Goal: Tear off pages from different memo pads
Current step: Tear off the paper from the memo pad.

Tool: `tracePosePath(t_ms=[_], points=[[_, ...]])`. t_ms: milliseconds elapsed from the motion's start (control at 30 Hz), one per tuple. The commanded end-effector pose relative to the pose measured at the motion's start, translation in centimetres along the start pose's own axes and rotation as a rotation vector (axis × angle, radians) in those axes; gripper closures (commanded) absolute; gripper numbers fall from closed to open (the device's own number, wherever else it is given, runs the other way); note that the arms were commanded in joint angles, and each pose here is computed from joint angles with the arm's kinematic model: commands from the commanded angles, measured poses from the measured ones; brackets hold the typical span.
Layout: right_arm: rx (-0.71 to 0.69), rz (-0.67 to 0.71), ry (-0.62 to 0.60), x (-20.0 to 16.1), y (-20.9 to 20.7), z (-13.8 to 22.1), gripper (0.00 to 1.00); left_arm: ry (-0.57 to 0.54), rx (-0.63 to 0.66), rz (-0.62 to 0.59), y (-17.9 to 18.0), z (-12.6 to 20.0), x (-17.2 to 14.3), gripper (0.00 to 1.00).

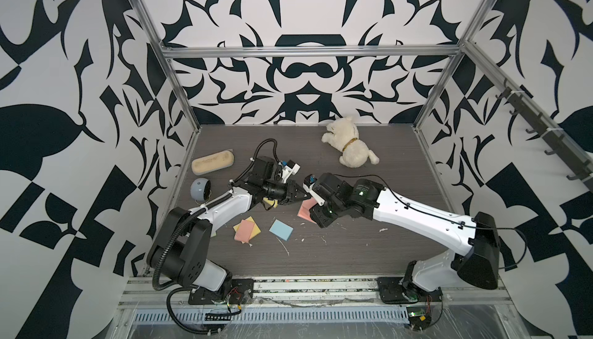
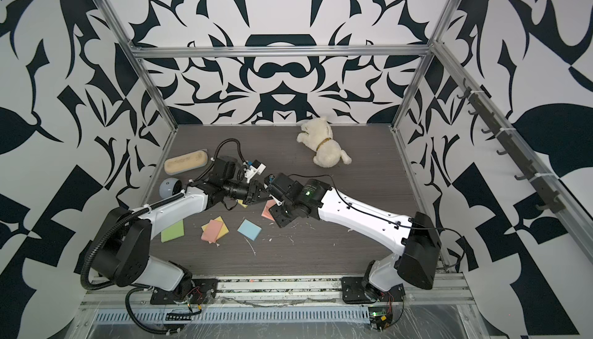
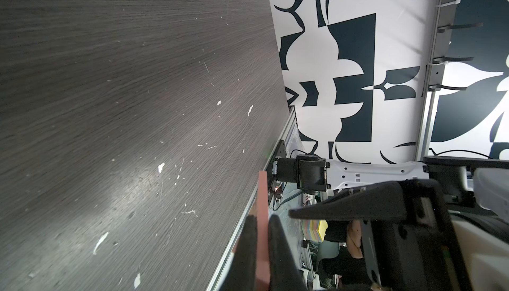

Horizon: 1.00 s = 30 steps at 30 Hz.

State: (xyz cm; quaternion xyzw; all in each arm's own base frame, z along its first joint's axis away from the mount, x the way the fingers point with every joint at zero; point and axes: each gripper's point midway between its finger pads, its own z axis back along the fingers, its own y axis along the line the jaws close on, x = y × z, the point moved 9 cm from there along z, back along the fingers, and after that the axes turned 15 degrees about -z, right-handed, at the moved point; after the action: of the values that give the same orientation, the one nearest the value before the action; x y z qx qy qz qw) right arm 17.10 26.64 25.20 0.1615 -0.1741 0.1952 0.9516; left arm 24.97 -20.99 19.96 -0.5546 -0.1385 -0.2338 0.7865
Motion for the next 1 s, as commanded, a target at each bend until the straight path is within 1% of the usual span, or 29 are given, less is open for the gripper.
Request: tracePosePath(t_ms=[0,267,500,700,867,967], points=[[0.016,0.028,-0.019,0.3,0.7,1.1,0.44,0.004,-0.024,-0.024,-0.4,0.1,0.1,1.00],[0.005,0.025,-0.020,0.2,0.6,0.7,0.44,0.010,-0.030,-0.029,-0.7,-0.1,0.1,1.00],[-0.015,0.017,-0.058,0.7,0.5,0.9,0.52,0.027,-0.033,-0.034,-1.0,-0.7,-0.3,1.00],[-0.050,0.010,-0.056,0.3,0.0,0.7,0.55,0.026,-0.035,-0.036,-1.1,-0.7,-0.4,1.00],[-0.020,0.025,-0.016,-0.9,0.1,0.9,0.47,0.022,-0.029,-0.041,-1.1,-0.5,-0.4,1.00],[0.001,0.032,0.002,-1.4,0.5,1.1,0.45,0.020,-0.026,-0.045,-1.0,-0.5,-0.4,1.00]])
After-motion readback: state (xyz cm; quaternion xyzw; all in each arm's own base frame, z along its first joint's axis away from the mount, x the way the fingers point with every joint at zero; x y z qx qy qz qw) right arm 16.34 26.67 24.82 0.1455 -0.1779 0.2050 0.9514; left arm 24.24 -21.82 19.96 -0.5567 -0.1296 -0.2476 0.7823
